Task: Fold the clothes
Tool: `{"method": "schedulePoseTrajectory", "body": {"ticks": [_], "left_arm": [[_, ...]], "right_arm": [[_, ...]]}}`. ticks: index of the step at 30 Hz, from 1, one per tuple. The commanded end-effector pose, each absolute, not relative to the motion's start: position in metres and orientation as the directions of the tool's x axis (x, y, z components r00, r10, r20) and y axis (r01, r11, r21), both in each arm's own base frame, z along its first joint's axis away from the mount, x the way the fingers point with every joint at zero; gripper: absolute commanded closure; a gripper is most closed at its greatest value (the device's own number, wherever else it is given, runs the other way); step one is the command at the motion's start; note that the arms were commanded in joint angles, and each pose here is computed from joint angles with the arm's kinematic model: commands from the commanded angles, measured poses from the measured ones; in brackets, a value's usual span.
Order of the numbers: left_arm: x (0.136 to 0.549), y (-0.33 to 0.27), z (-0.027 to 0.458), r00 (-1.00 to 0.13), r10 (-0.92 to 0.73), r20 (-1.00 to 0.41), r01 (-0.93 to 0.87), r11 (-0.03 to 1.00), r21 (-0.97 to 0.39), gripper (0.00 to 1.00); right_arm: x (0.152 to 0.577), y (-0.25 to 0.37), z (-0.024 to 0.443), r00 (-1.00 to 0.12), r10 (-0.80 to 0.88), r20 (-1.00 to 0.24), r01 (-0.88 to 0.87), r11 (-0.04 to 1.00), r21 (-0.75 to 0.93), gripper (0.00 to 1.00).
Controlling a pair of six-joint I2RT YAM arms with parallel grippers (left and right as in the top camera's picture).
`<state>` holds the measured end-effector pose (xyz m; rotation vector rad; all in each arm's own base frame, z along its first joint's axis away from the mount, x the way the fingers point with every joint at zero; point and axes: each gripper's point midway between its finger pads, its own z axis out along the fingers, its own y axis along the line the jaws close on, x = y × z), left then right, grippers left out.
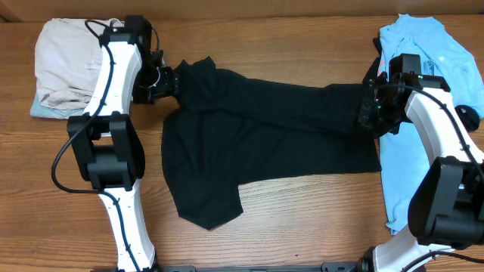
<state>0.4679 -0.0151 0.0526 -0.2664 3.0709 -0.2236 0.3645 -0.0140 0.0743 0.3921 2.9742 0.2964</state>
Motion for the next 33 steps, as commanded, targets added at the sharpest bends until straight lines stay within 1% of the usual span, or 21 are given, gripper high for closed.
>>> {"method": "schedulePoseTrajectory", "body": {"ticks": [1, 8, 13, 18, 20, 22, 33], "left_arm": [[0.469, -0.018, 0.033, -0.954, -0.298, -0.029, -0.292, 0.946, -0.141, 0.23], [0.488, -0.019, 0.018, -0.933, -0.347, -0.101, -0.327, 0.929, -0.172, 0.27], [0.491, -0.022, 0.008, -0.921, -0.372, -0.115, -0.347, 0.918, -0.189, 0.32], [0.490, -0.028, 0.000, -0.924, -0.366, -0.114, -0.337, 0.917, -0.212, 0.40], [0.491, -0.031, -0.003, -0.924, -0.364, -0.117, -0.332, 0.916, -0.225, 0.46], [0.493, -0.034, -0.005, -0.924, -0.361, -0.123, -0.326, 0.915, -0.236, 0.50], [0.501, -0.042, -0.008, -0.925, -0.345, -0.160, -0.301, 0.921, -0.248, 0.66]], "right_arm": [[0.366, -0.014, 0.076, -0.956, 0.274, -0.107, 0.247, 0.945, 0.212, 0.96], [0.366, -0.014, 0.075, -0.955, 0.276, -0.106, 0.249, 0.945, 0.213, 0.96], [0.366, -0.014, 0.076, -0.955, 0.276, -0.106, 0.249, 0.945, 0.213, 0.96], [0.366, -0.014, 0.076, -0.955, 0.275, -0.108, 0.249, 0.945, 0.212, 0.96], [0.367, -0.014, 0.075, -0.955, 0.275, -0.110, 0.248, 0.945, 0.213, 0.96], [0.367, -0.015, 0.076, -0.955, 0.275, -0.110, 0.248, 0.945, 0.212, 0.96], [0.367, -0.015, 0.076, -0.955, 0.275, -0.110, 0.248, 0.945, 0.212, 0.96]]}}
